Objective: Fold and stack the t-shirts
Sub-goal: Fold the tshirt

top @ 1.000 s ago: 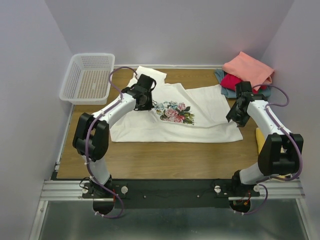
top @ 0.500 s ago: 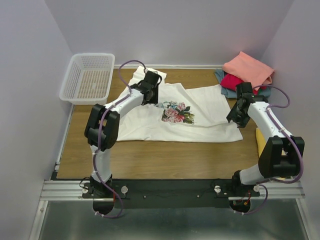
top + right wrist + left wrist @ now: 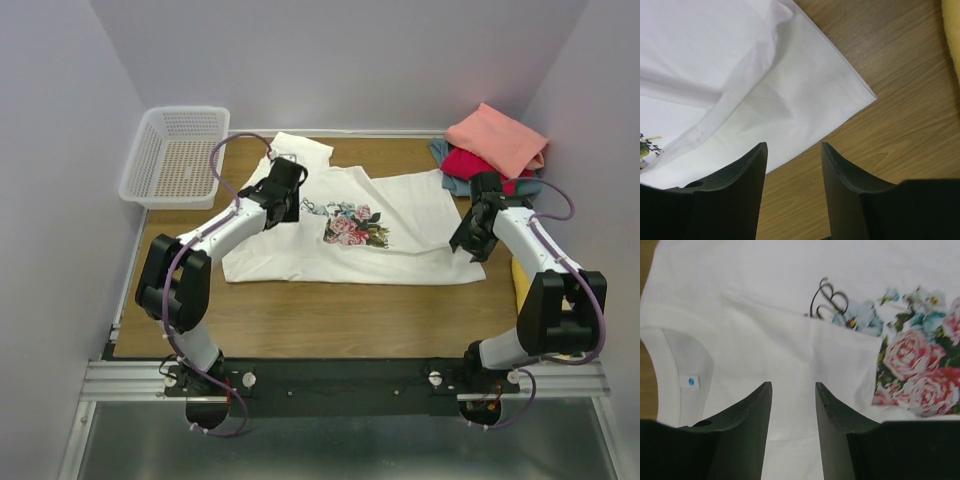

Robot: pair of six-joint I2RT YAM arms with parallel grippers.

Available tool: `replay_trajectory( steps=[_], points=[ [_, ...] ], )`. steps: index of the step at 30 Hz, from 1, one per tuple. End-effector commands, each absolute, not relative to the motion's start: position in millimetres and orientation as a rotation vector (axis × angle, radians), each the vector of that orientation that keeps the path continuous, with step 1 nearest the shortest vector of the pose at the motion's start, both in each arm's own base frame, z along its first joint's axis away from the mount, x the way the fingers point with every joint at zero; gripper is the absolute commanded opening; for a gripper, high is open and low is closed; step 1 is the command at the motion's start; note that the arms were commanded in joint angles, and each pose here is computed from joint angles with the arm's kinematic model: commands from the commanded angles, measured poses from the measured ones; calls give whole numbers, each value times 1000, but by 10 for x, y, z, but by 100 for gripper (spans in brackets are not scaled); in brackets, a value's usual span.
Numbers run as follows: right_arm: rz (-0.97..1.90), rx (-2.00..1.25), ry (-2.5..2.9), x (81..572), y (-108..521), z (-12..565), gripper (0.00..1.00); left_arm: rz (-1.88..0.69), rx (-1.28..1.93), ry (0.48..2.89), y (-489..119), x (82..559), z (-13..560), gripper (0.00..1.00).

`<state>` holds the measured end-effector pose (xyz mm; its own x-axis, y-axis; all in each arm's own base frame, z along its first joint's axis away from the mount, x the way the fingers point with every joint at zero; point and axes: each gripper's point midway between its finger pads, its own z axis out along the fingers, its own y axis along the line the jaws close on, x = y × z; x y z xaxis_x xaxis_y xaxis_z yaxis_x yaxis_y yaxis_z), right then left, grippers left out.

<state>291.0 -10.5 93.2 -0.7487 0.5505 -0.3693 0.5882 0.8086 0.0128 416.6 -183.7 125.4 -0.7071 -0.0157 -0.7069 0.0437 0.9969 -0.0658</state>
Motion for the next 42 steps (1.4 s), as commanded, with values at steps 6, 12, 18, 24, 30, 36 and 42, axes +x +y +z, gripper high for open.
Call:
replay_trajectory(
  steps=[6,12,18,24,30,36,42],
  points=[
    [2,831,2725,2776,98,568,56,-17,-192,2470,-1156,3296,1096,49],
    [3,791,2758,2765,107,466,56,-74,-213,2580,-1155,2977,722,48],
    [-19,791,2809,2707,99,291,56,-98,-257,2655,-1147,2745,428,48],
    [-15,802,2853,2691,127,95,56,-86,-280,2783,-1165,2550,14,47],
    [-41,811,2903,2627,125,-23,56,24,-346,2904,-1044,2290,-194,47],
    [-154,833,2940,2479,24,-55,56,76,-474,2906,-922,2146,-54,47],
    [-222,838,2988,2463,-23,-75,56,32,-460,2920,-936,2073,205,47]
  ],
)
